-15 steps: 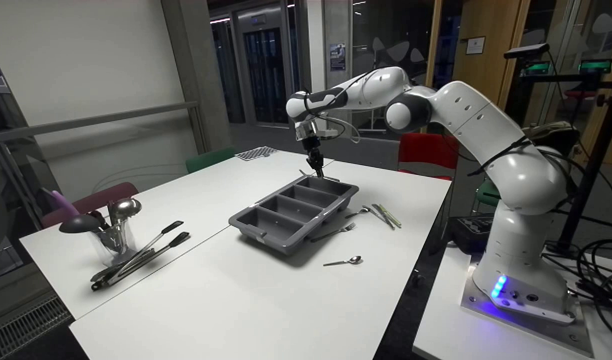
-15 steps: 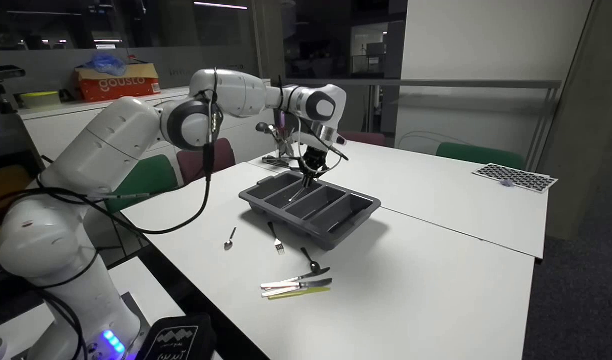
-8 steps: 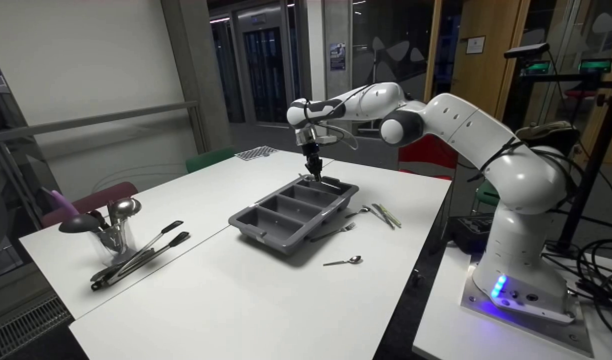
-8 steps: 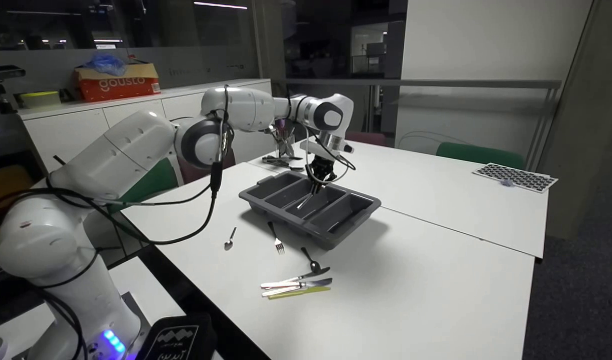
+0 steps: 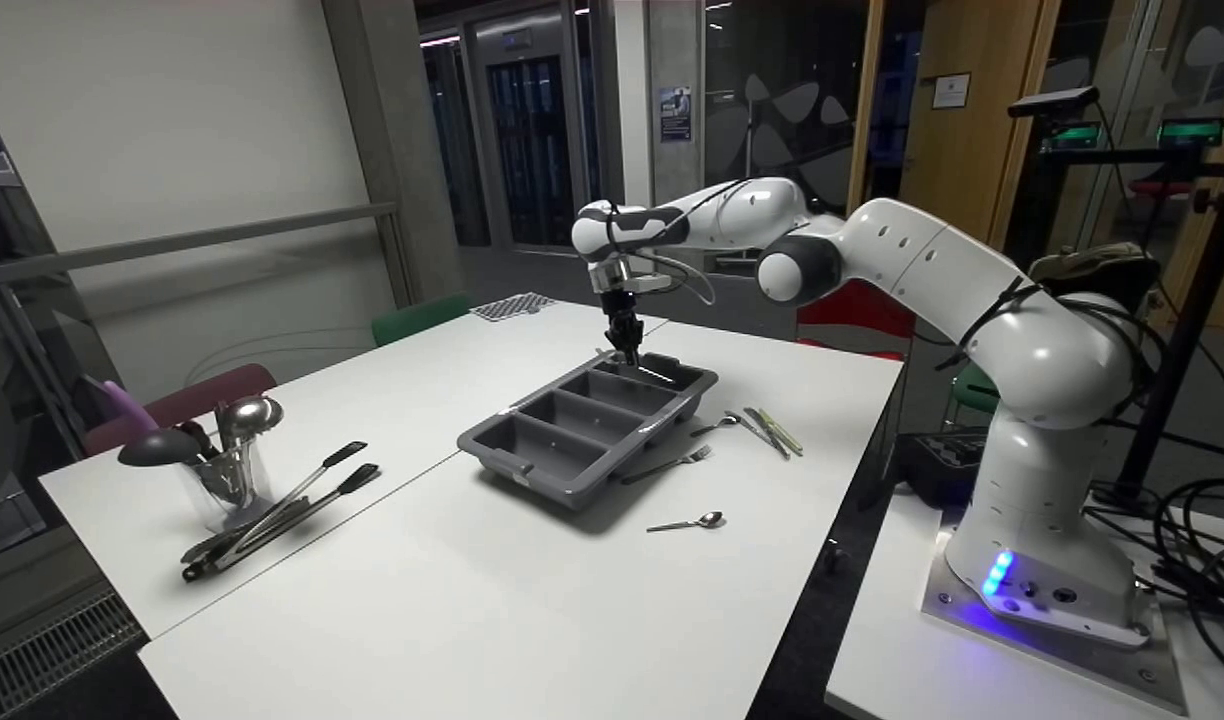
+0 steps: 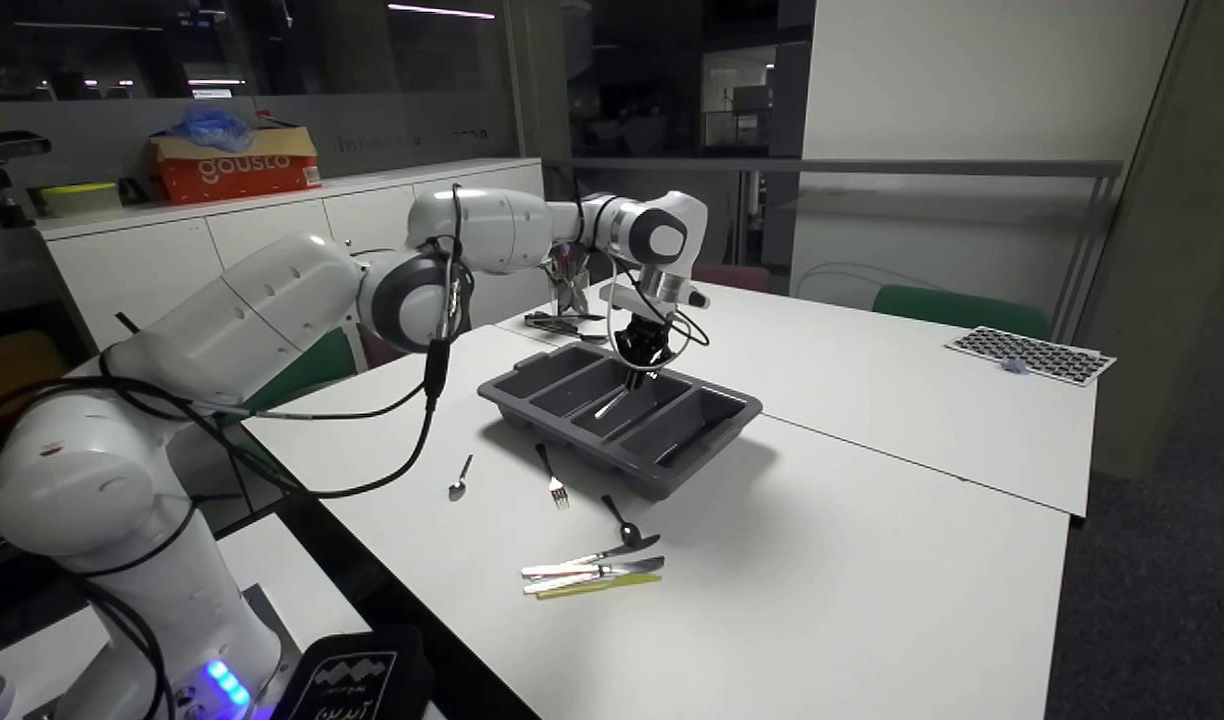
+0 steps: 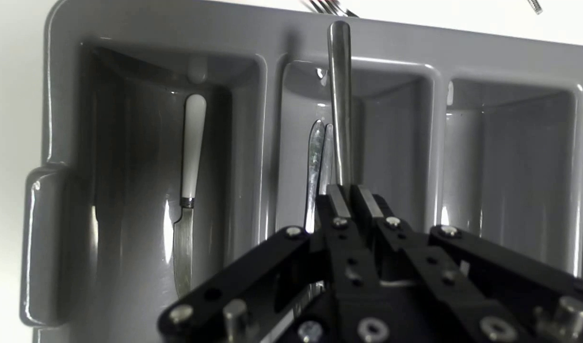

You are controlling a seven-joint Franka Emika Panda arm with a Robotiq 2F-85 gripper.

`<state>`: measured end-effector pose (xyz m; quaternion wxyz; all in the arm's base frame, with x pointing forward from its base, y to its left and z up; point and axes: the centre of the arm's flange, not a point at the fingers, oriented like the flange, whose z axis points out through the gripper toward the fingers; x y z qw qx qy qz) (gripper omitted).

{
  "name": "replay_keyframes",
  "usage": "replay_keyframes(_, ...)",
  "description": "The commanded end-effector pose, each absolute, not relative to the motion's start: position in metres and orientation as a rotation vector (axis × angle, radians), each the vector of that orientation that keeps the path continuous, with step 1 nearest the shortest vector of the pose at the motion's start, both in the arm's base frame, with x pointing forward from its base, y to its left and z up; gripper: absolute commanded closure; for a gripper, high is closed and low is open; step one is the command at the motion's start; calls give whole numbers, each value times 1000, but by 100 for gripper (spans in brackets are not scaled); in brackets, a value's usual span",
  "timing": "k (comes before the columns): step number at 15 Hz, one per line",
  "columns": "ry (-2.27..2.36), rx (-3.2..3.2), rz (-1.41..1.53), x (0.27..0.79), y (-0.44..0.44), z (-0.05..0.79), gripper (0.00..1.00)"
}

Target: Pick up a fork from the table and put it in the second slot from the right of the utensil holder

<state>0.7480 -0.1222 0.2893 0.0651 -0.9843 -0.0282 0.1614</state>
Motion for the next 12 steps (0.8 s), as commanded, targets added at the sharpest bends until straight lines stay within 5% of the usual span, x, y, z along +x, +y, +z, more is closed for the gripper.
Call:
replay_keyframes(1, -30, -2951, 507, 782, -127, 304, 98)
replay_keyframes(5, -29, -2951, 515, 781, -126, 306, 98)
replay_keyframes(7, -40, -2951, 516, 782, -126, 305, 66)
replay_keyframes(12, -53, -2942, 506, 778, -127, 307, 30)
